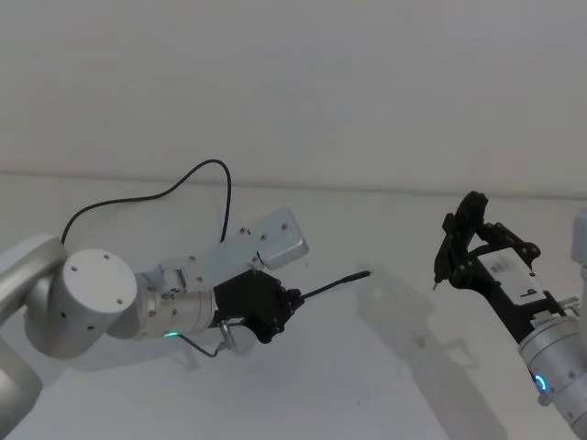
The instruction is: Pick up the data cable with the one hand.
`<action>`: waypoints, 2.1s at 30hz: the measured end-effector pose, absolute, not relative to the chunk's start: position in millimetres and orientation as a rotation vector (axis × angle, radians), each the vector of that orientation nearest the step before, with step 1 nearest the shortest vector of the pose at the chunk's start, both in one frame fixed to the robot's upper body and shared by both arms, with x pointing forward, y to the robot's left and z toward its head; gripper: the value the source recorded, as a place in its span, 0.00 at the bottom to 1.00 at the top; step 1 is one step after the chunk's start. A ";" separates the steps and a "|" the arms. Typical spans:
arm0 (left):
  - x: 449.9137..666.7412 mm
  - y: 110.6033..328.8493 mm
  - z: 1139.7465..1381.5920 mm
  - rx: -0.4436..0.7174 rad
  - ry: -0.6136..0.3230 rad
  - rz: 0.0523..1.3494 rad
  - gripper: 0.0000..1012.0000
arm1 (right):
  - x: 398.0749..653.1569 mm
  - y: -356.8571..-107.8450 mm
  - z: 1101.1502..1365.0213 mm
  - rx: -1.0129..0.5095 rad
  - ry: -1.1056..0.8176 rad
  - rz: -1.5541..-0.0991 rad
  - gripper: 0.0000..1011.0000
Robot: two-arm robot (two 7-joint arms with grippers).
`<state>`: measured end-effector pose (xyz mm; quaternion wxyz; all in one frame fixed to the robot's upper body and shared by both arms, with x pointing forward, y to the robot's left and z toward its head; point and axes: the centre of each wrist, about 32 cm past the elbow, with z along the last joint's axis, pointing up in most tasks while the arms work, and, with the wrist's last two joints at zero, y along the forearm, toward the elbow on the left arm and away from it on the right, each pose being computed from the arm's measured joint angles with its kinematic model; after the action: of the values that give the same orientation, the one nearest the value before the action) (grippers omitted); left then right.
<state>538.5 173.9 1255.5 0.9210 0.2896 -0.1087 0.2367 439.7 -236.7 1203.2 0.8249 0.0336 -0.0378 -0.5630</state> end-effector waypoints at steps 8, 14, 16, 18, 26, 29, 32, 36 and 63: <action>532.8 179.3 1263.2 0.549 -0.288 0.450 0.03 | 434.6 -236.3 1216.5 0.134 -0.061 -1.168 0.27; 529.8 182.3 1268.5 0.532 -0.332 0.415 0.03 | 431.7 -236.7 1224.3 0.182 -0.037 -1.148 0.27; 528.9 183.0 1270.0 0.529 -0.344 0.405 0.03 | 431.1 -236.8 1226.4 0.194 -0.031 -1.143 0.27; 528.2 183.6 1271.4 0.526 -0.355 0.397 0.03 | 430.6 -237.1 1228.7 0.208 -0.024 -1.137 0.27; 526.5 184.8 1274.4 0.521 -0.380 0.377 0.03 | 430.2 -237.8 1233.0 0.236 -0.001 -1.122 0.27; 526.0 185.1 1275.1 0.519 -0.386 0.372 0.03 | 431.0 -237.8 1233.6 0.242 0.006 -1.116 0.27; 525.6 185.4 1275.7 0.518 -0.391 0.368 0.03 | 432.3 -237.6 1233.0 0.243 0.014 -1.113 0.27; 525.2 185.5 1276.4 0.517 -0.396 0.364 0.03 | 435.3 -236.8 1230.9 0.239 0.024 -1.108 0.27; 524.5 186.1 1277.8 0.515 -0.407 0.355 0.03 | 448.3 -229.1 1222.8 0.222 0.044 -1.086 0.27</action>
<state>524.5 186.1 1277.8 0.9313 0.2514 -0.1988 0.1733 448.3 -229.1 1222.8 0.8502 0.1055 0.0209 -0.5154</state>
